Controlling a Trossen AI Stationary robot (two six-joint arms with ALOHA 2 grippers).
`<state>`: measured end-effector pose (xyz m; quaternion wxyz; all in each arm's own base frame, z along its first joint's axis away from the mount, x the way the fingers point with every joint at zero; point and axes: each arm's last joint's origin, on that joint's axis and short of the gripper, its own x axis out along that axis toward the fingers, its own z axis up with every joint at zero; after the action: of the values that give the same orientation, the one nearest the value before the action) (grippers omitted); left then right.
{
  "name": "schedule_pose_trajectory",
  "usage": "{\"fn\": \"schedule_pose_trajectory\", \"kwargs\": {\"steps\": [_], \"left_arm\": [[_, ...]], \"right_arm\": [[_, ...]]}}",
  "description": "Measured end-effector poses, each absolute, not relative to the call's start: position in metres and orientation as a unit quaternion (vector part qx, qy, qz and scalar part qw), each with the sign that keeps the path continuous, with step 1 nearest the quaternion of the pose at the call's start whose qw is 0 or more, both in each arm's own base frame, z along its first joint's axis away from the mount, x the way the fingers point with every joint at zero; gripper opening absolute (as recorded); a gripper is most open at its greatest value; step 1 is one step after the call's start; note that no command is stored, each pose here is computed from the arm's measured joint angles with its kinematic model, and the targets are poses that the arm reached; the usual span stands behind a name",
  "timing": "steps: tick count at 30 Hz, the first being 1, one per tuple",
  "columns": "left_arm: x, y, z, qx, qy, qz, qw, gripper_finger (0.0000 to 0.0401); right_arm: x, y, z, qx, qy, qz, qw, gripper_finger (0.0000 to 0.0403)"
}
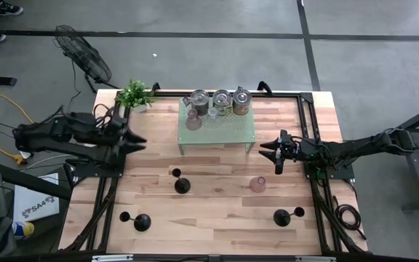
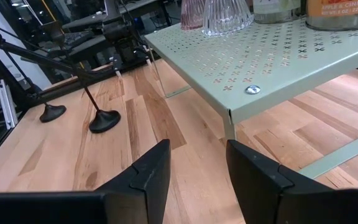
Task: Pick & Place candle stick holders
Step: Put the bottom left black candle holder on the shelf
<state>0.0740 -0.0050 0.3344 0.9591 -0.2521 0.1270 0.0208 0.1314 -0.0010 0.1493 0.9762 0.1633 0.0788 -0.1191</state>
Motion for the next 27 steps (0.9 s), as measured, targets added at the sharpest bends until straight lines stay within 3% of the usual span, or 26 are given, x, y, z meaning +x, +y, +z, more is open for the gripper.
{"fn": "schedule_pose_trajectory", "kwargs": {"steps": [11,17,27], "left_arm": [[0.060,-0.016,0.338,-0.318,0.241,-0.158,0.903,0.0057],[0.055,-0.016,0.336,-0.374,0.297,-0.123,0.870,0.0007],[0.084,-0.017,0.362,-0.372,0.437,-0.037,0.818,0.0001]], "right_arm": [[0.131,-0.001,0.149,0.163,0.079,-0.119,0.976,0.0148],[0.131,-0.001,0.149,0.163,0.079,-0.119,0.976,0.0148],[0.131,-0.001,0.149,0.163,0.079,-0.119,0.976,0.0148]]}}
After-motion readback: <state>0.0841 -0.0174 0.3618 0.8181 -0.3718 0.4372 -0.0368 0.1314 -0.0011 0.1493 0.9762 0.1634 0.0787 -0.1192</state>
